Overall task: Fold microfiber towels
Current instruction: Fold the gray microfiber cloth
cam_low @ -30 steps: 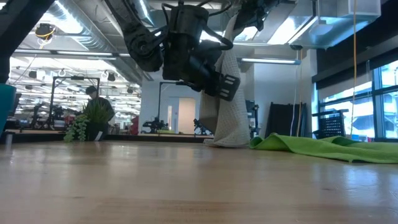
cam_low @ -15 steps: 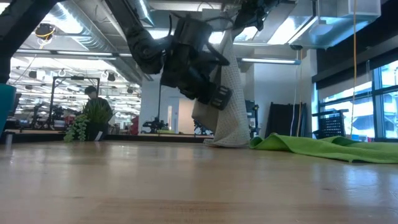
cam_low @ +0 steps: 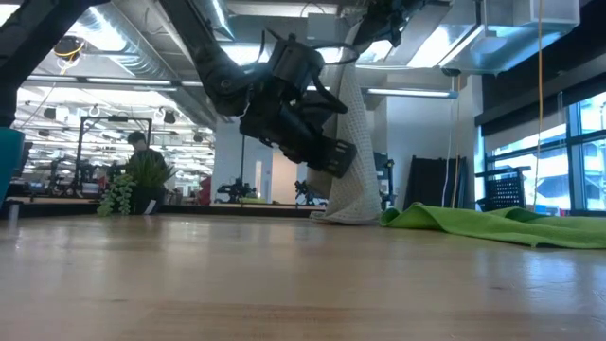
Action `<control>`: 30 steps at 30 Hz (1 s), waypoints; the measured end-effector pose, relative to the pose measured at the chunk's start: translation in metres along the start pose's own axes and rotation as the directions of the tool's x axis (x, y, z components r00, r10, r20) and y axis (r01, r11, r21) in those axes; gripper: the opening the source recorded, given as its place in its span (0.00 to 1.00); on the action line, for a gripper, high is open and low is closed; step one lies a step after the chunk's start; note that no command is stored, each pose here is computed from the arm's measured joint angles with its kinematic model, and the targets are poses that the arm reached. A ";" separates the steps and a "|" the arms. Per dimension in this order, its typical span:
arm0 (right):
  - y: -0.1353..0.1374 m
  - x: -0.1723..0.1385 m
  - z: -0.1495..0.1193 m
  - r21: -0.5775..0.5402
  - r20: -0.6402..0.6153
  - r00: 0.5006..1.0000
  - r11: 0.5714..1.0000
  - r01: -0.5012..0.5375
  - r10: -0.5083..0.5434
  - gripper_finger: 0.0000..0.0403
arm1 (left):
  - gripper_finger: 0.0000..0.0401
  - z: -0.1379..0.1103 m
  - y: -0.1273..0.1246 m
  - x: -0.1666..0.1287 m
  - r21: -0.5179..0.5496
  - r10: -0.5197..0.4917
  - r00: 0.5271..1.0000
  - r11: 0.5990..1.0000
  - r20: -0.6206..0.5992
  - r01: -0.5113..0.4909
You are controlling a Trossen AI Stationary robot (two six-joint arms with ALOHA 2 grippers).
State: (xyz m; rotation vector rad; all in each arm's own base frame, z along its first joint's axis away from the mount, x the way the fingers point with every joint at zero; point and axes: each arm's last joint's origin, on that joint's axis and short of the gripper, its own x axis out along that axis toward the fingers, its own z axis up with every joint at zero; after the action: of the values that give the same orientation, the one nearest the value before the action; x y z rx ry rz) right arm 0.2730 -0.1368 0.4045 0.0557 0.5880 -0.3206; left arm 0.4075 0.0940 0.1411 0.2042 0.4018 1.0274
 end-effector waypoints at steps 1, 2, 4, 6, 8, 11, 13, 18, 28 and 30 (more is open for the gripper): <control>0.000 0.000 0.000 0.000 0.000 1.000 1.000 0.000 0.000 0.01 | 0.18 -0.001 0.000 0.000 0.006 -0.013 1.000 1.000 -0.004 0.013; 0.000 0.000 0.000 0.000 0.000 1.000 1.000 0.000 0.000 0.01 | 0.18 -0.001 -0.001 0.000 0.009 -0.017 1.000 1.000 -0.006 0.017; 0.000 0.000 0.000 0.000 0.000 1.000 1.000 0.000 0.000 0.01 | 0.18 -0.001 -0.001 0.000 0.027 -0.020 1.000 0.999 -0.006 0.020; 0.000 0.000 0.000 0.000 0.000 1.000 1.000 0.000 0.000 0.01 | 0.18 -0.001 -0.002 -0.001 0.066 -0.032 0.999 0.997 -0.005 0.032; 0.000 0.000 0.000 0.000 0.000 1.000 1.000 0.000 0.000 0.01 | 0.18 0.000 -0.004 -0.003 0.089 -0.062 0.998 0.994 0.007 0.061; 0.000 0.000 0.000 0.000 0.000 1.000 1.000 0.000 0.000 0.01 | 0.18 0.002 -0.007 -0.003 0.136 -0.168 0.985 0.977 0.024 0.163; 0.000 0.000 0.000 -0.001 0.001 1.000 1.000 0.000 0.000 0.01 | 0.18 0.002 -0.008 -0.004 0.138 -0.197 0.980 0.972 0.031 0.191; 0.000 0.000 0.000 0.000 0.001 1.000 1.000 0.000 0.000 0.01 | 0.18 0.002 -0.004 -0.002 0.123 -0.084 0.996 0.989 0.021 0.081; 0.000 0.000 0.000 0.003 0.001 1.000 1.000 0.000 0.000 0.01 | 0.18 0.001 0.006 0.004 0.144 0.092 0.996 0.985 -0.001 -0.091; 0.000 0.000 0.000 0.006 0.001 1.000 1.000 0.000 0.000 0.01 | 0.18 0.001 0.007 0.006 0.130 0.077 0.997 0.989 -0.001 -0.076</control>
State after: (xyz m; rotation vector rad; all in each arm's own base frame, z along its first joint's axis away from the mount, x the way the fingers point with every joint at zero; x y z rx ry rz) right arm 0.2730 -0.1368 0.4046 0.0611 0.5860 -0.3224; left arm 0.4048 0.1024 0.1428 0.3358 0.4694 1.0784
